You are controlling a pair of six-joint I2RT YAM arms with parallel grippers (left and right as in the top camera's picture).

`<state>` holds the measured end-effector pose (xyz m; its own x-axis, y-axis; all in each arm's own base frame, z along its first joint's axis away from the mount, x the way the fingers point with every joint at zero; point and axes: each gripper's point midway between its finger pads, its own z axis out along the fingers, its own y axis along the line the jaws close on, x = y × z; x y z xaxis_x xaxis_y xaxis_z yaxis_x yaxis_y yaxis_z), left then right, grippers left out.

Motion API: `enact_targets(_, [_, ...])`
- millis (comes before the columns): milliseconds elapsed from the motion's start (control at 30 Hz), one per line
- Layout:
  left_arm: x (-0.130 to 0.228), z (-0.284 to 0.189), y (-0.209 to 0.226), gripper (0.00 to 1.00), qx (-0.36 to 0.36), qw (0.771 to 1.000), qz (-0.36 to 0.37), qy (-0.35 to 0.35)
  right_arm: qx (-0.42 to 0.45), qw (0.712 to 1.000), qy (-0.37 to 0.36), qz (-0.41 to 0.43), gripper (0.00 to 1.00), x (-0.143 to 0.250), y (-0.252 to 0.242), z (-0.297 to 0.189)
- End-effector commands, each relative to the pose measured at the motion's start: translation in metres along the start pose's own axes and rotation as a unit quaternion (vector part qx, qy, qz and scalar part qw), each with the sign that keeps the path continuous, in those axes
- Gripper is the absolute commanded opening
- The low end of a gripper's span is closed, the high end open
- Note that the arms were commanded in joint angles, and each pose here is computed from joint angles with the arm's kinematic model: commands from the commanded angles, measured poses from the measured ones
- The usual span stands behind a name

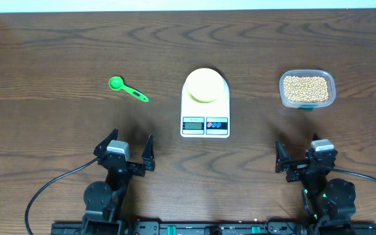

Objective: Scoop item into bowl and weigh 50g on scale

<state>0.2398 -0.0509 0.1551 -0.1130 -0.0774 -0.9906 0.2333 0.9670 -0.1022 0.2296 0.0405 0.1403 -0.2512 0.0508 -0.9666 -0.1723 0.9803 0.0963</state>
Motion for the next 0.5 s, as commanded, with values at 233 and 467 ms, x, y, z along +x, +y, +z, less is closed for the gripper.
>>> enact_targets(233, [0.0149,0.0003,0.0025,0.99,-0.004,1.0,0.005,0.024,0.001,1.0,-0.002,0.005,0.99,-0.0004,-0.0009,-0.0003])
enact_targets(467, [0.0126,0.0004,0.0032,0.99,-0.006,1.0,0.005,0.02,0.002,1.0,-0.002,0.005,0.99,-0.0002,-0.001,-0.0003])
